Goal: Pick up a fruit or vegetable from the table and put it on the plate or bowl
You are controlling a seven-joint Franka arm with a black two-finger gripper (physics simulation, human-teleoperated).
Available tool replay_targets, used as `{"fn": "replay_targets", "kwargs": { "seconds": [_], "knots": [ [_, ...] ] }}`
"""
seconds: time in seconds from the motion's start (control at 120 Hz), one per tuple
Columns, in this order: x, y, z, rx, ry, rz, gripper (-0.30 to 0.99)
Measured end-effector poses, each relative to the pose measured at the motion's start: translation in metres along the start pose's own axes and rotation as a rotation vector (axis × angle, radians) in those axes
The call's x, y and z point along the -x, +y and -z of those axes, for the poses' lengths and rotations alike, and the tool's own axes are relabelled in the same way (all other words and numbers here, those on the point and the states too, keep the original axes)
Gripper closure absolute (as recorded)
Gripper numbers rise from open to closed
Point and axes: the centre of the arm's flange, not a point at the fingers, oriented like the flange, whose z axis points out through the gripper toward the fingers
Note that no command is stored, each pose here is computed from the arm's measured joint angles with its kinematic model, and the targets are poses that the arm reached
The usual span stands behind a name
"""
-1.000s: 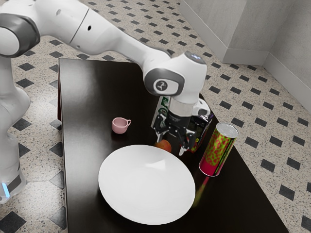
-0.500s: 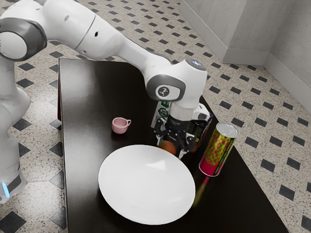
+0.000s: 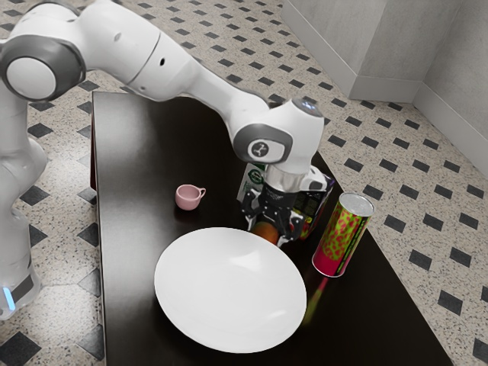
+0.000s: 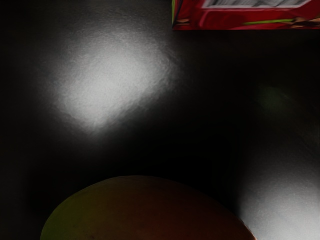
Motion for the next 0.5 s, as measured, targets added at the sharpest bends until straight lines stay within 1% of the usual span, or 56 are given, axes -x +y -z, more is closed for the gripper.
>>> {"fn": "replay_targets", "kwargs": {
  "seconds": [0.258,0.3,0.375,0.5],
  "knots": [
    [-0.0069,-0.0028,-0.0036,0.001,0.006,0.012,0.33],
    [-0.0071,-0.0023,-0.0038,0.0,0.007,0.012,0.34],
    [-0.0068,-0.0011,-0.0036,0.0,0.009,0.01,0.3],
    [-0.0071,0.0013,0.0033,0.009,0.019,0.006,0.31]
  ]
}}
